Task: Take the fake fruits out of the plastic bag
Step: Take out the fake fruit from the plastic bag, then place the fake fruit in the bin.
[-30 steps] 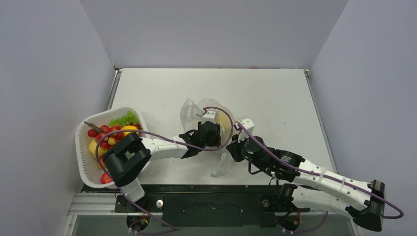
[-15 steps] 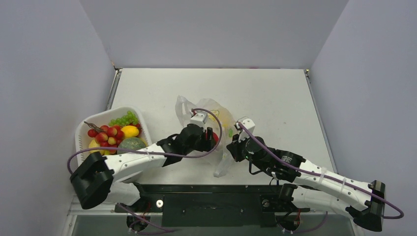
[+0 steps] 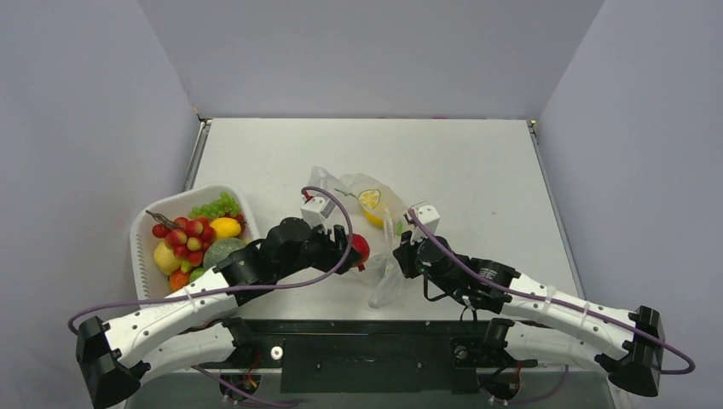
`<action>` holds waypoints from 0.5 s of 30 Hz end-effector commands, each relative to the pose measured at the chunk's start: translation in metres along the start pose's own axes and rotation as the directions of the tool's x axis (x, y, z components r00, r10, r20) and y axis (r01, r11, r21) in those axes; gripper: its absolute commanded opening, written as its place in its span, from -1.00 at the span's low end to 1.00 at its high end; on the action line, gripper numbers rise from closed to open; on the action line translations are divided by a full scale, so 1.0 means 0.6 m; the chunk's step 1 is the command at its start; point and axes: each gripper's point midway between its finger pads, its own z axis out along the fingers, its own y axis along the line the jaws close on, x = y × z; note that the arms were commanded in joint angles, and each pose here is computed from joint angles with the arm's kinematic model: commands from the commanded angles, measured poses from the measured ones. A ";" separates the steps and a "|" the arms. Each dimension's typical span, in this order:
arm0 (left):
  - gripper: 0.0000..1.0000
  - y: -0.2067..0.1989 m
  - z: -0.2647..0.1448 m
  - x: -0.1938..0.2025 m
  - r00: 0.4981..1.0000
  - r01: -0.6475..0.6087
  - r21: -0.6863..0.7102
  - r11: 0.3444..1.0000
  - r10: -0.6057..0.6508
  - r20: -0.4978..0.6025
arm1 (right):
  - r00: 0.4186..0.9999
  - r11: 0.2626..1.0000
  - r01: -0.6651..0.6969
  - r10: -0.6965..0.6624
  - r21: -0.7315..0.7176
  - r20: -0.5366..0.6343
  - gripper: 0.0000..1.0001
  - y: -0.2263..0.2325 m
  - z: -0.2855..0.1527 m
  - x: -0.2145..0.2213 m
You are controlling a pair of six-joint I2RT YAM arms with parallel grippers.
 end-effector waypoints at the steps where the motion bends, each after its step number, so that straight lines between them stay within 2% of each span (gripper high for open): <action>1: -1.00 -0.020 -0.064 -0.076 0.994 -0.047 -0.006 0.999 0.047 0.096 | 0.999 0.999 -0.034 0.034 0.023 0.035 -1.00 0.000 0.011 -0.016; 3: -1.00 -0.009 -0.091 -0.111 0.986 -0.069 -0.062 0.996 0.078 0.151 | 0.999 0.999 -0.035 0.034 0.022 0.035 -1.00 0.001 0.012 -0.018; 4: -1.00 0.014 -0.102 -0.116 0.983 -0.086 -0.136 0.987 0.106 0.147 | 0.998 0.999 -0.039 0.038 0.021 0.041 -1.00 0.002 0.011 -0.022; 5: -1.00 0.028 -0.118 -0.146 0.974 -0.074 -0.204 0.976 0.115 0.195 | 0.998 0.999 -0.043 0.042 0.021 0.042 -1.00 0.002 0.010 -0.023; 6: -1.00 0.052 -0.128 -0.142 0.976 -0.083 -0.278 0.957 0.134 0.172 | 0.998 0.999 -0.045 0.045 0.019 0.046 -1.00 0.003 0.009 -0.026; 7: -1.00 0.076 -0.146 -0.164 0.966 -0.059 -0.369 0.928 0.146 0.214 | 0.998 0.999 -0.050 0.049 0.020 0.050 -1.00 0.003 0.008 -0.027; 8: -1.00 0.099 -0.157 -0.159 0.968 -0.050 -0.435 0.899 0.151 0.200 | 0.997 0.998 -0.051 0.050 0.021 0.053 -1.00 0.002 0.008 -0.028; 9: -1.00 0.125 -0.173 -0.173 0.960 -0.021 -0.517 0.856 0.162 0.229 | 0.997 0.998 -0.052 0.051 0.023 0.054 -1.00 0.002 0.008 -0.028; 12: -1.00 0.188 -0.213 -0.168 0.965 -0.001 -0.676 0.737 0.178 0.192 | 0.997 0.998 -0.053 0.051 0.027 0.050 -1.00 0.000 0.009 -0.025; 15: -1.00 0.253 -0.271 -0.169 0.965 0.069 -0.814 0.577 0.167 0.200 | 0.998 0.998 -0.051 0.050 0.029 0.049 -1.00 0.000 0.010 -0.025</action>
